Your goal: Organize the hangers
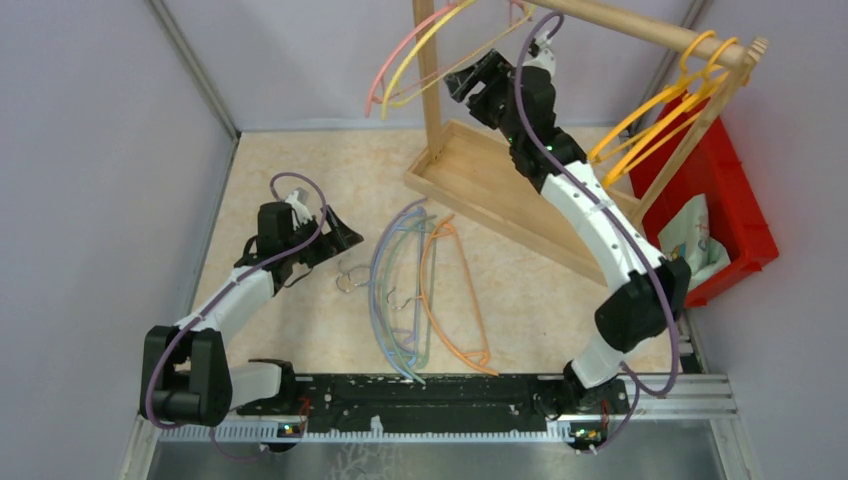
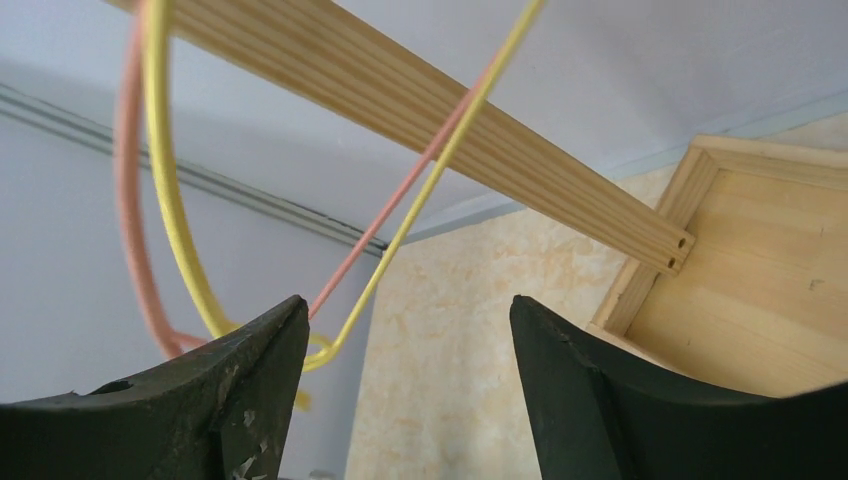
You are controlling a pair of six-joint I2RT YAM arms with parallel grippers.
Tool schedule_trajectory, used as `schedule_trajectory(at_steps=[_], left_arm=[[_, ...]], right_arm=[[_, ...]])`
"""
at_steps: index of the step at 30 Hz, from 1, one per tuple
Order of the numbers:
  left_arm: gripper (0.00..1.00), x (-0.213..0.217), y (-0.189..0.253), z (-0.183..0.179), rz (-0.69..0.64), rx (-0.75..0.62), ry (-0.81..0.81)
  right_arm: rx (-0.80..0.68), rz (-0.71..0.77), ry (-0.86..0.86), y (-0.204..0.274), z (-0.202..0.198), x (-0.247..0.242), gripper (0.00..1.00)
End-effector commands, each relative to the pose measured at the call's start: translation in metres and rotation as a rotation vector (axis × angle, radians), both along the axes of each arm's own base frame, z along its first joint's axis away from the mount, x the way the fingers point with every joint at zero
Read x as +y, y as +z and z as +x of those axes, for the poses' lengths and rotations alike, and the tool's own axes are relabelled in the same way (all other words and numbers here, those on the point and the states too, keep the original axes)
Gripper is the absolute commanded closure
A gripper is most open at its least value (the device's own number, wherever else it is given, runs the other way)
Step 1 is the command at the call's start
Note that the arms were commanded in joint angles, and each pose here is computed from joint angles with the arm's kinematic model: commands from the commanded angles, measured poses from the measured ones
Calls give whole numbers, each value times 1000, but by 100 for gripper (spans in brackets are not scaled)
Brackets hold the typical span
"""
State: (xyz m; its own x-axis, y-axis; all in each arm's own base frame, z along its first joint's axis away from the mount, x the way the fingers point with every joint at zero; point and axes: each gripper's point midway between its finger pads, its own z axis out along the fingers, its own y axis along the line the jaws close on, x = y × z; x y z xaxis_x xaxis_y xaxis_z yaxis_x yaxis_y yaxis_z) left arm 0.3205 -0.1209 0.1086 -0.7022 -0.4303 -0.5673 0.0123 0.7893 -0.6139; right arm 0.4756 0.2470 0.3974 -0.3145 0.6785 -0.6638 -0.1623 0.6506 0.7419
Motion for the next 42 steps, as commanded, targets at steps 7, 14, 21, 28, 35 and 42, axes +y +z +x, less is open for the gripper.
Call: schedule_trajectory(at_steps=[7, 14, 21, 28, 35, 42], left_arm=[[0, -4, 12, 5, -12, -45, -34], [0, -3, 8, 7, 8, -30, -42], [0, -3, 2, 6, 16, -13, -51], [0, -2, -3, 5, 18, 9, -51], [0, -1, -8, 3, 21, 22, -44], [0, 2, -2, 3, 34, 10, -34]], right_arm=[[-84, -171, 40, 43, -83, -28, 26], [83, -603, 319, -65, -156, 16, 29], [264, -864, 661, -186, -250, 35, 32], [377, -973, 850, -270, -299, 33, 35], [413, -993, 919, -321, -322, 41, 37], [445, -1013, 945, -362, -327, 39, 42]])
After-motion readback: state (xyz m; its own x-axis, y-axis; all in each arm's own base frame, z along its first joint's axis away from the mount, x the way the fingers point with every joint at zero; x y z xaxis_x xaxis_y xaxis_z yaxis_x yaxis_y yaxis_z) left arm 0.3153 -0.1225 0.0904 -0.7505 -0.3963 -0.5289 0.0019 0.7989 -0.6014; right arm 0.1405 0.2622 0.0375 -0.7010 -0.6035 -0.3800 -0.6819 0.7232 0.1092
